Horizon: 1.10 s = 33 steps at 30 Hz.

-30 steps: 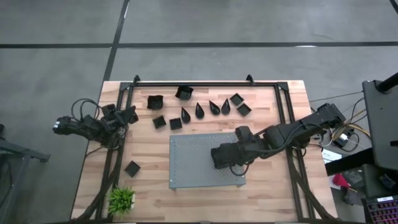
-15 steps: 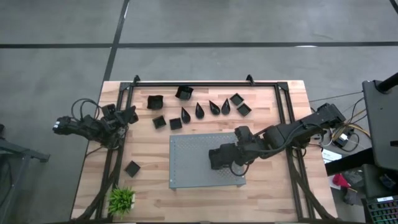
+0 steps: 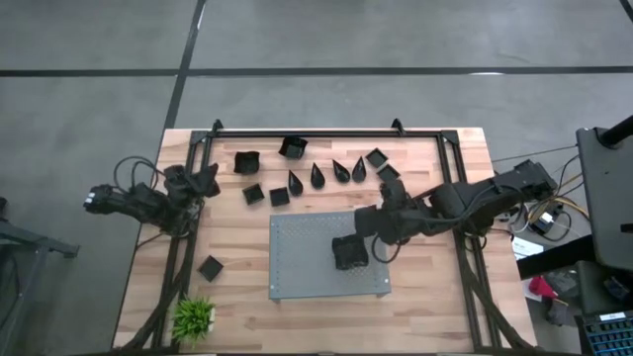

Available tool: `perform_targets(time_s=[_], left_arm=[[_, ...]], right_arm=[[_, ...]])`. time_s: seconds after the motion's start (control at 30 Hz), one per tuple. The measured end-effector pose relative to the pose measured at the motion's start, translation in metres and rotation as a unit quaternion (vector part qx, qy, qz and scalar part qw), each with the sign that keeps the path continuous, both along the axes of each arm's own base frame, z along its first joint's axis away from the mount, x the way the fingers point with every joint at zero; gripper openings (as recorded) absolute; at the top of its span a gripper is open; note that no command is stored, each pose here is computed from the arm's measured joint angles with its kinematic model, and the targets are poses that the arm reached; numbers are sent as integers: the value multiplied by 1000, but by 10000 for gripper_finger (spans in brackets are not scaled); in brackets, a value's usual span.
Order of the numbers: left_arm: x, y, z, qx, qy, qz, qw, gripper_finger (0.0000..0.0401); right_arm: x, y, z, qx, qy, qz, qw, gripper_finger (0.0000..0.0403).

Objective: Pick & Place Mini shaped plates
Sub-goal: Stack the distorted square plate on top of the other distorted square plates on the shelf

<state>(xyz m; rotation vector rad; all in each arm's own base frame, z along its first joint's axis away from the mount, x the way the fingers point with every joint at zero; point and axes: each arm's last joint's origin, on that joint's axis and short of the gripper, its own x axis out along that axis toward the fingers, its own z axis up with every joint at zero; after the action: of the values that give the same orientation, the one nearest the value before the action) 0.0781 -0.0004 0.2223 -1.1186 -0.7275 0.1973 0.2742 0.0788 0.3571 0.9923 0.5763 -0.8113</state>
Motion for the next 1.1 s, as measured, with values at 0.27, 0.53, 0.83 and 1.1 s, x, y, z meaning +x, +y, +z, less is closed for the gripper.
perform_targets(time_s=[0.27, 0.53, 0.83, 1.1], left_arm=[[17, -5, -13, -59, 49, -54, 996, 130], [27, -5, 3, -81, 189, -51, 977, 138], [35, 1, 26, -86, 390, -63, 915, 138], [50, 26, 40, -114, 447, -6, 887, 137]], right_arm=[[8, -22, 3, -22, -9, -8, 1000, 113], [12, -44, 9, -44, -19, -10, 999, 104], [10, -59, 14, -84, -4, 14, 996, 92], [8, -60, 17, -107, 11, 61, 992, 81]])
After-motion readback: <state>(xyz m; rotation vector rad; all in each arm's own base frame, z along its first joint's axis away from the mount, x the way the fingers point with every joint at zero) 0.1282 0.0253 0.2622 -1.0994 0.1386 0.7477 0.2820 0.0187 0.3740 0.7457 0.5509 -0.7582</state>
